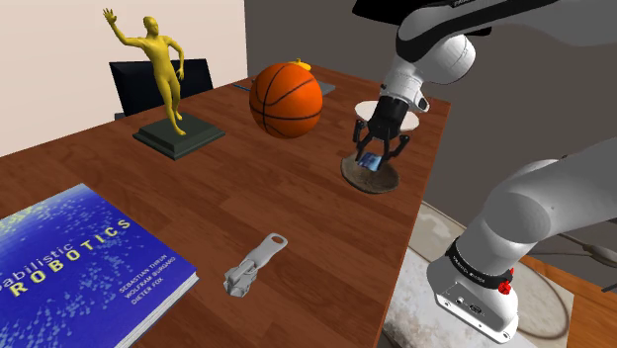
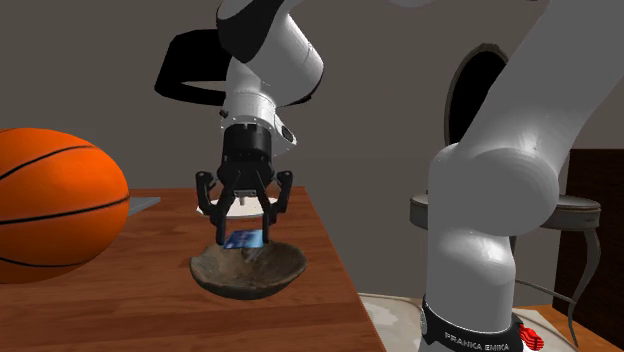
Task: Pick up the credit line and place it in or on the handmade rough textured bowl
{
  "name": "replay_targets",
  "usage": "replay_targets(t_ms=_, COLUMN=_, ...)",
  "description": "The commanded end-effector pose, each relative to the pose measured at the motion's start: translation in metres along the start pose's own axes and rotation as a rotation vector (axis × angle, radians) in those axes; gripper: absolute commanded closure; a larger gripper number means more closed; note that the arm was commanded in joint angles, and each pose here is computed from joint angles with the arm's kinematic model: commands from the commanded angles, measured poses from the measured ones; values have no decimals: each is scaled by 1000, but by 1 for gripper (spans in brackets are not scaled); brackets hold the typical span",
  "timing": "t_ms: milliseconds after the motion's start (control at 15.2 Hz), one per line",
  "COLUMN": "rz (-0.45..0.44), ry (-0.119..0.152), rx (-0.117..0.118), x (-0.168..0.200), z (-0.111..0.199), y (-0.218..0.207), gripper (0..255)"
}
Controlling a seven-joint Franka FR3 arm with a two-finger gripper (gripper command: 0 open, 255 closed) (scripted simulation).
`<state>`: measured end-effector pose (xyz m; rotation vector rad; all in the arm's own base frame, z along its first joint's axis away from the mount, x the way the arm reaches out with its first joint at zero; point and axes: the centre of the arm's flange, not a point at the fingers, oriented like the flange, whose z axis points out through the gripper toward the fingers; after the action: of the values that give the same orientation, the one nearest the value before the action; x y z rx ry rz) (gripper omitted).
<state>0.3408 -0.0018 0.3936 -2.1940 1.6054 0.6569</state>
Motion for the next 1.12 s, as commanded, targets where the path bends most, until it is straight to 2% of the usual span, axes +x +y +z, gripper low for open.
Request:
replay_targets(t_ms=0, rz=0, ry=1, rx=0, x=5, z=10, y=1, gripper=255)
replay_targets(t_ms=198, rz=0, ry=1, rx=0, x=13, z=22, y=1, gripper=255)
replay_targets(t_ms=660, rz=0, ry=1, rx=0, x=13, z=22, y=1, gripper=255)
replay_targets(t_ms=726, rz=0, ry=1, rx=0, x=13, z=22, y=1, gripper=0)
replay_targets(t_ms=1056, rz=0, ry=1, rx=0, x=13, z=22, y=1, gripper=0)
